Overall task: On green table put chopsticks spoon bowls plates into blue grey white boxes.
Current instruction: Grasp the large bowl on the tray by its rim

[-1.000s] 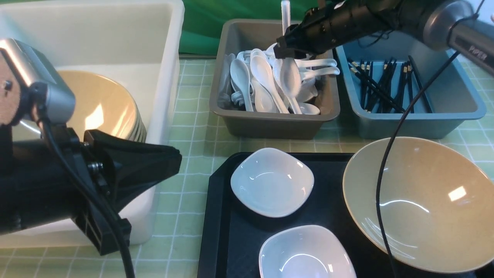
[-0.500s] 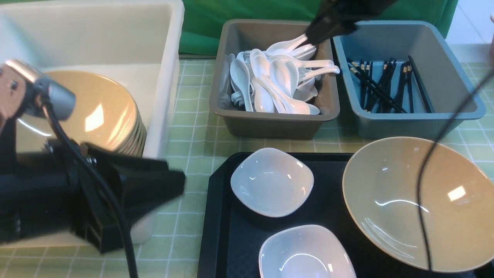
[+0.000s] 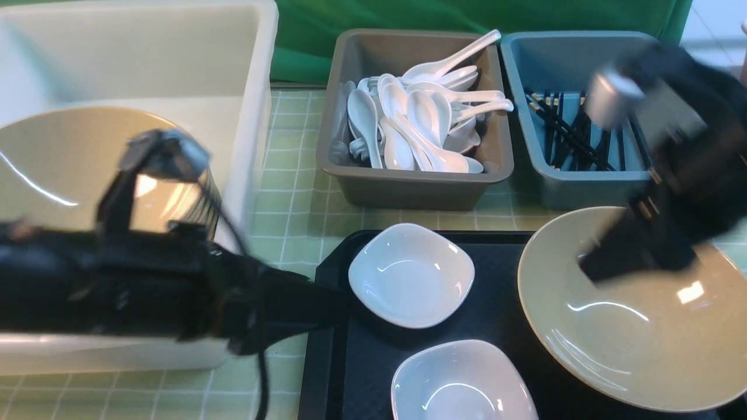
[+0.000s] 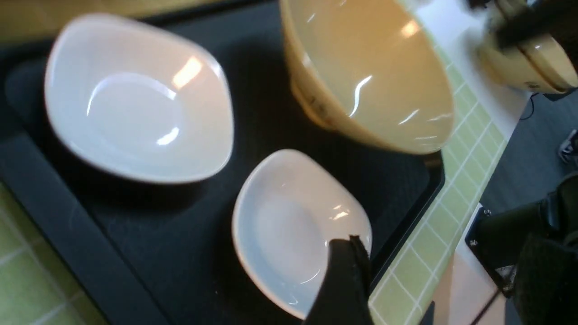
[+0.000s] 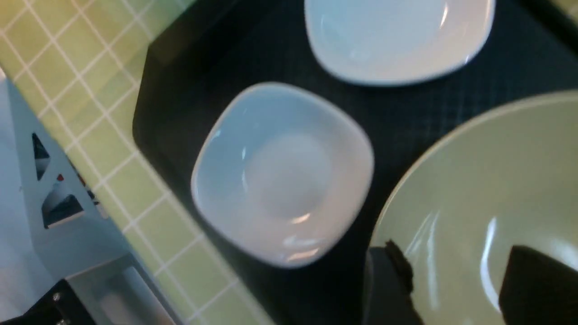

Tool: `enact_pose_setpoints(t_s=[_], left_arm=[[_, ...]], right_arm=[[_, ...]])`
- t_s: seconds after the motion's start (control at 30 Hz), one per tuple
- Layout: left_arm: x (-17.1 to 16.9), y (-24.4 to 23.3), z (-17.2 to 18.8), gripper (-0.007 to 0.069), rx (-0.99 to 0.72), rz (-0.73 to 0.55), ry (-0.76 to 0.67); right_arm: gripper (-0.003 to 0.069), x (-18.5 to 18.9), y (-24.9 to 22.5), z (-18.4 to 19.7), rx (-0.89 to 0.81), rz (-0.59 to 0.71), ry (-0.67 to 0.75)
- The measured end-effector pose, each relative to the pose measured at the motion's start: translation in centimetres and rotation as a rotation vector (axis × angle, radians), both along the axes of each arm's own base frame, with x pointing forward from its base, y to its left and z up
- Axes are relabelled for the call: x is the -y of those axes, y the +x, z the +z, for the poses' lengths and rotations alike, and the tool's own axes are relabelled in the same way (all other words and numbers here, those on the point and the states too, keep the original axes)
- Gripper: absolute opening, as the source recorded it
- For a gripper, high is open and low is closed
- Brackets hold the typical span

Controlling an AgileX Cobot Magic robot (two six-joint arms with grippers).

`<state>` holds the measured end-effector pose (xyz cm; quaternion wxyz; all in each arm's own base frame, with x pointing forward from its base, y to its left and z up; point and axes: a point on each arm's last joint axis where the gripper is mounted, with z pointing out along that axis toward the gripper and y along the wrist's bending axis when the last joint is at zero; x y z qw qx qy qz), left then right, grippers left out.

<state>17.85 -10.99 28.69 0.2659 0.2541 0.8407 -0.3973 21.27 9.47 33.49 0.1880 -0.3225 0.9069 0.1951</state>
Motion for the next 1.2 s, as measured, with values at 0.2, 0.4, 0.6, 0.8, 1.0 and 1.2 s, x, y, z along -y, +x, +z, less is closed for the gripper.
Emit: enact_pose_setpoints(t_s=[0.2, 0.4, 0.6, 0.8, 1.0, 1.2], left_arm=[[5.2, 3.5, -0.3, 0.0435, -0.051, -0.099, 0.124], [11.5, 8.0, -2.0, 0.0435, -0.094, -0.019, 0.2], [16.8, 11.5, -3.1, 0.0435, -0.144, -0.003, 0.172], [20.7, 14.3, -7.6, 0.0435, -0.226, -0.004, 0.191], [22.4, 15.7, -10.5, 0.0291, -0.295, -0.075, 0.202], [22.7, 16.0, -10.1, 0.0017, -0.288, -0.117, 0.197]], right_arm=[[0.035, 1.8, -6.6, -0.9, 0.069, -0.068, 0.039], [0.035, 3.0, -9.9, -0.1, 0.156, -0.118, 0.062], [0.035, 3.9, -11.8, 0.9, 0.243, -0.159, 0.055], [0.035, 4.5, -12.1, 0.9, 0.272, -0.18, 0.007], [0.035, 4.5, -12.1, 0.9, 0.273, -0.18, 0.001], [0.035, 4.6, -12.1, 0.9, 0.273, -0.181, -0.002]])
